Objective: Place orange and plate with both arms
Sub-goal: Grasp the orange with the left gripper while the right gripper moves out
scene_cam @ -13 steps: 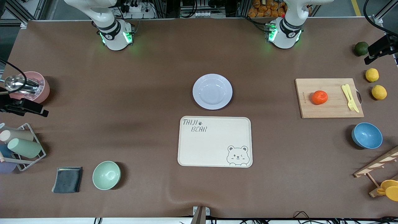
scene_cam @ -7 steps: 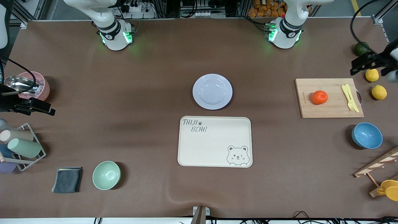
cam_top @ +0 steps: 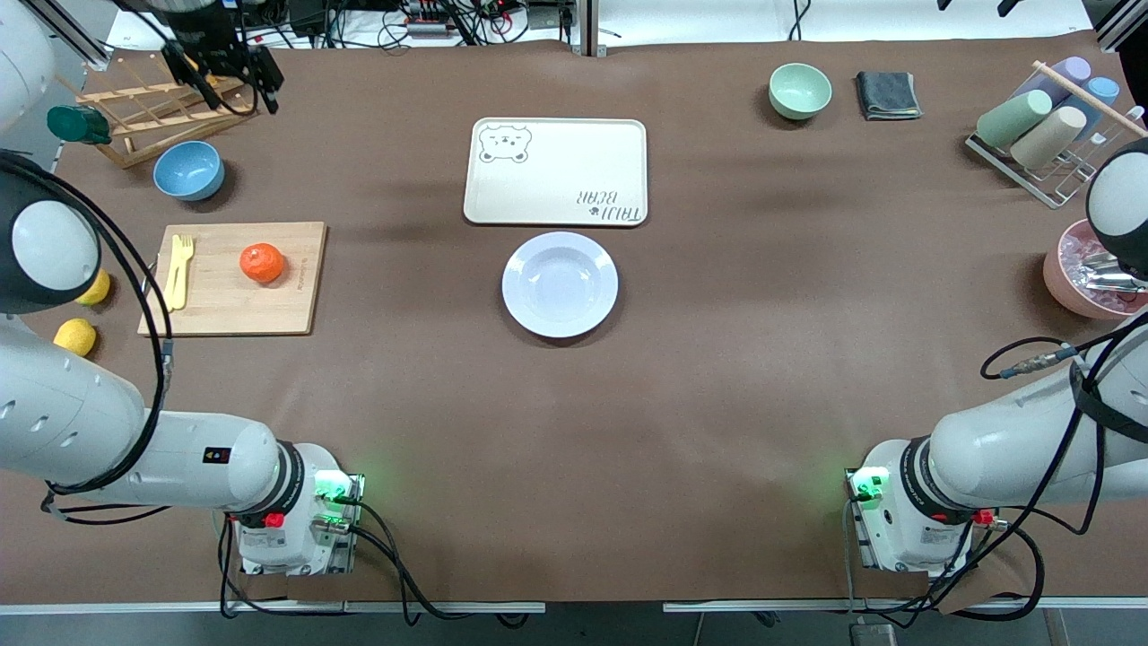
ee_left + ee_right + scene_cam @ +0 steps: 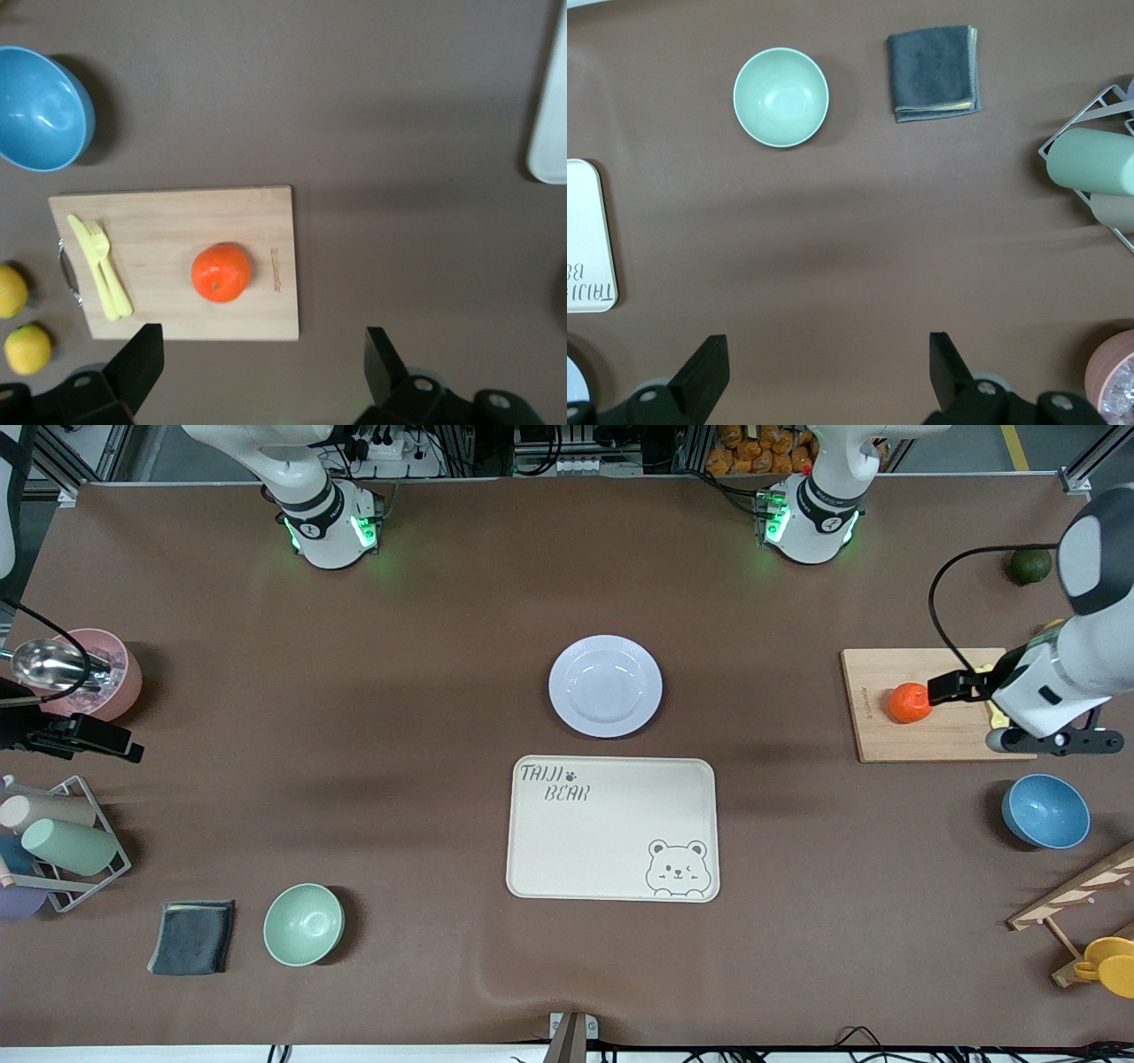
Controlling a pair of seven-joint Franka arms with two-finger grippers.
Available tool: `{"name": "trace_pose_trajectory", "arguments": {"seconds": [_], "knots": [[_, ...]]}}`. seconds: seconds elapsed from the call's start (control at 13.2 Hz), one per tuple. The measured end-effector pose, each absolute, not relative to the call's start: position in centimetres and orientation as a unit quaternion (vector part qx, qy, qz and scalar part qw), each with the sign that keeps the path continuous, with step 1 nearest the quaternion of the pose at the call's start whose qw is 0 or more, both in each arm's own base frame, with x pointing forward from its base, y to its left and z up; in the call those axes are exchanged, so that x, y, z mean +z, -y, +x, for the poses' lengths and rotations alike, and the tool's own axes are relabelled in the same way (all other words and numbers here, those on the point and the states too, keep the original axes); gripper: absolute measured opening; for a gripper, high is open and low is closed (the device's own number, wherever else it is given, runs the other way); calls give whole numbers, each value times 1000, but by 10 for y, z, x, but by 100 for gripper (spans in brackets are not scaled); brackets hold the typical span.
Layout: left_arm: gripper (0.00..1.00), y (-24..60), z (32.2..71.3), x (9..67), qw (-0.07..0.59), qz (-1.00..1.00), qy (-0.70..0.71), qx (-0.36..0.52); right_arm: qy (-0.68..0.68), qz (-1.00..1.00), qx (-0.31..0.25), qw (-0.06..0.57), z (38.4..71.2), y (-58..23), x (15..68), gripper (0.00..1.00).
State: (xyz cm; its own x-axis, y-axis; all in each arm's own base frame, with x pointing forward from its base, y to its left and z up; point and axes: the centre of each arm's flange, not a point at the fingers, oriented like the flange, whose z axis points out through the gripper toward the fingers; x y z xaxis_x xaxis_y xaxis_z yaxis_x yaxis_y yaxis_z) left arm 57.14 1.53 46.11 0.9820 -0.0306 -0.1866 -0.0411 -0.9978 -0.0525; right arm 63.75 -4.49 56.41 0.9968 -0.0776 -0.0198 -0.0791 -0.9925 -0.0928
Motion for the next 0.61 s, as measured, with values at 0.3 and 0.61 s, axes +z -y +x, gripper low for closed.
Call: {"name": "trace_pose_trajectory", "arguments": {"seconds": [0.3,0.61], "knots": [[100,-42,554,386,27,-996,-1,85,-26,-997,50,49,635,26,531,100],[100,-62,527,326,53,-995,-9,86,-16,-995,81,52,631,10,500,100]]}}
